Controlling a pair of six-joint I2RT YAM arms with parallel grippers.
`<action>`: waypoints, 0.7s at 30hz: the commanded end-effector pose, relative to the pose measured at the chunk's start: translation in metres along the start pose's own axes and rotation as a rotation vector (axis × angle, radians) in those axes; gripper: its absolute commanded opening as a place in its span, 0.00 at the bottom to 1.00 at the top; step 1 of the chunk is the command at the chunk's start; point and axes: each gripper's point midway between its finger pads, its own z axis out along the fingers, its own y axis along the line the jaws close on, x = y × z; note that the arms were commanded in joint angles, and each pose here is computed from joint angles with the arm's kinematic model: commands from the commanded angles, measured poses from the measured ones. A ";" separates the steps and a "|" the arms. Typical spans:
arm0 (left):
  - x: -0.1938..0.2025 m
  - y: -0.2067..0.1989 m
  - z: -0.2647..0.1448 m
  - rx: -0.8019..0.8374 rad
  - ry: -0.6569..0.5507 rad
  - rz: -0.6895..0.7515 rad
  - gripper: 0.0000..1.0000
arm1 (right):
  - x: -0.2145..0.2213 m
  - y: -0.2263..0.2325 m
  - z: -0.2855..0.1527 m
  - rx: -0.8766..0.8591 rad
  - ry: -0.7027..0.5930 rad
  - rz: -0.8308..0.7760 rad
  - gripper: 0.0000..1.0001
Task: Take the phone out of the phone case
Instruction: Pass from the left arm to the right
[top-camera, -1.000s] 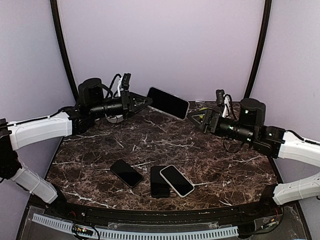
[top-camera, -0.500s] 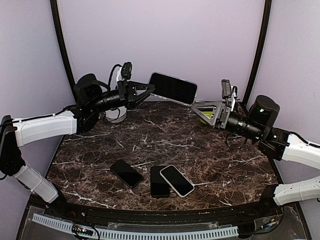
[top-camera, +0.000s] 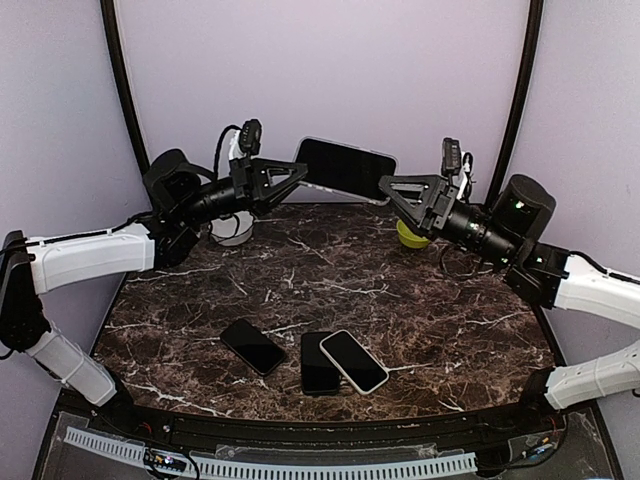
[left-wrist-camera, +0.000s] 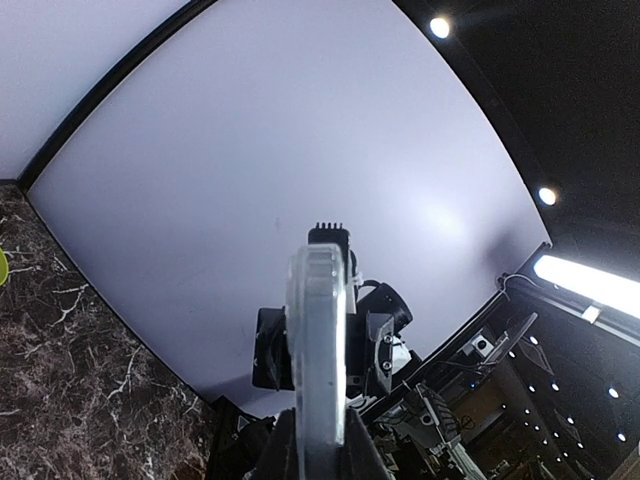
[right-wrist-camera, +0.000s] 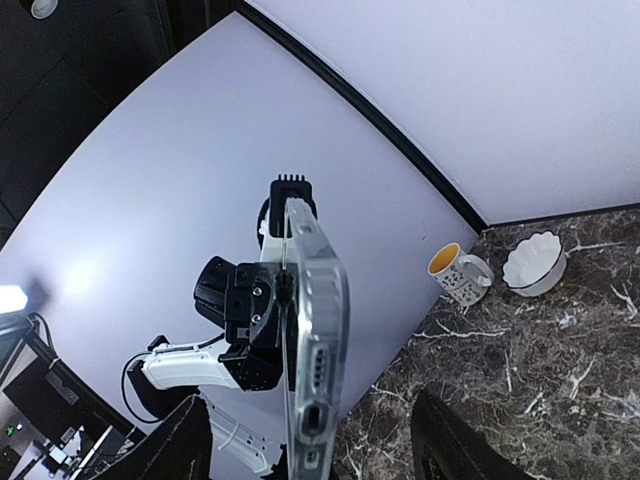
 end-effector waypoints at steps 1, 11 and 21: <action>-0.008 -0.031 -0.002 0.093 -0.043 0.068 0.00 | -0.032 0.025 0.006 -0.066 -0.101 -0.002 0.64; -0.008 -0.031 0.000 0.092 -0.043 0.072 0.00 | -0.032 0.038 0.016 -0.110 -0.059 -0.038 0.40; -0.005 -0.029 0.000 0.090 -0.029 0.066 0.00 | -0.016 0.055 0.015 -0.176 0.064 -0.069 0.33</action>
